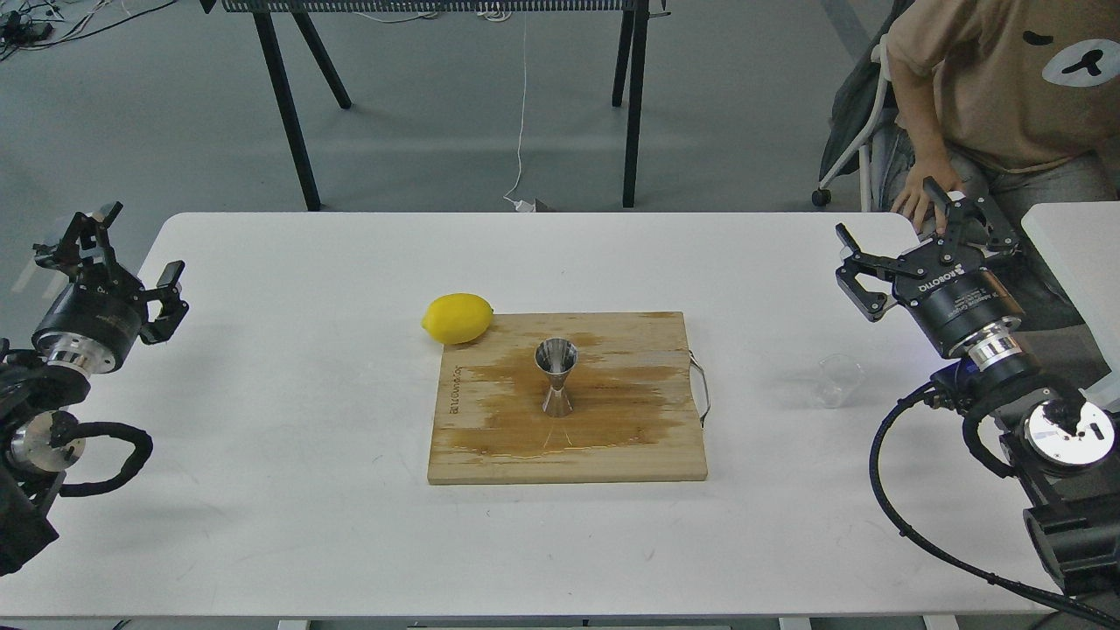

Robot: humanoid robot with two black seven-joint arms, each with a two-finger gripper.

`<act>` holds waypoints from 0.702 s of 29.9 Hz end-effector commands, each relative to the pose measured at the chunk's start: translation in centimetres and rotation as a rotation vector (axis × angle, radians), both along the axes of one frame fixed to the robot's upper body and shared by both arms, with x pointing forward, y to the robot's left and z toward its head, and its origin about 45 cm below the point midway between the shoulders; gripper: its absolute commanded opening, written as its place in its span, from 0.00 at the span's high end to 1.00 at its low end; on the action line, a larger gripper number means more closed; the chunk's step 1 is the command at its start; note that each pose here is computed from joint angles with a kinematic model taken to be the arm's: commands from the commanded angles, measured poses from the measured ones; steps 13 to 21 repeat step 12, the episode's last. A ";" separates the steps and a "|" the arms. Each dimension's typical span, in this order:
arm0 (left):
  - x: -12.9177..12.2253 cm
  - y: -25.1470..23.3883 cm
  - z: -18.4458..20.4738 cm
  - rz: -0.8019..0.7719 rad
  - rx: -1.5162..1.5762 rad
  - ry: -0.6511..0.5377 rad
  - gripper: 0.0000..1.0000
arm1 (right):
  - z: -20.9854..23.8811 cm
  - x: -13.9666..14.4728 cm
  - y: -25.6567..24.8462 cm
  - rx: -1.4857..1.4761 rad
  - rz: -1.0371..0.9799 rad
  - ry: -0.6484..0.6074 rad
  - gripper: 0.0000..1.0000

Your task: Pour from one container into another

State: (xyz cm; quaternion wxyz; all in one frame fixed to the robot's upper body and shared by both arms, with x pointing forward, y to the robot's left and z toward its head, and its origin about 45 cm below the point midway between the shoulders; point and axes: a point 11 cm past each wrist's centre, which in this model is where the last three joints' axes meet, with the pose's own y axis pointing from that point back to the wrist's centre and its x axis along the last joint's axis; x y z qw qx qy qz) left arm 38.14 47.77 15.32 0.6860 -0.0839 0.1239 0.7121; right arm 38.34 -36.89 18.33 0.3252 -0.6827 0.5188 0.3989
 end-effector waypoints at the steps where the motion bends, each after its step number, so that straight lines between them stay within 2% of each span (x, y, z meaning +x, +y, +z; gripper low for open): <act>1: 0.2 -0.1 0.1 -0.001 -0.002 -0.004 0.01 | -1.1 0.3 -0.3 0.018 -0.033 0.023 0.01; 21: 0.4 -0.5 0.2 -0.006 -0.008 -0.009 0.01 | -1.4 0.2 0.1 0.054 -0.059 0.013 0.01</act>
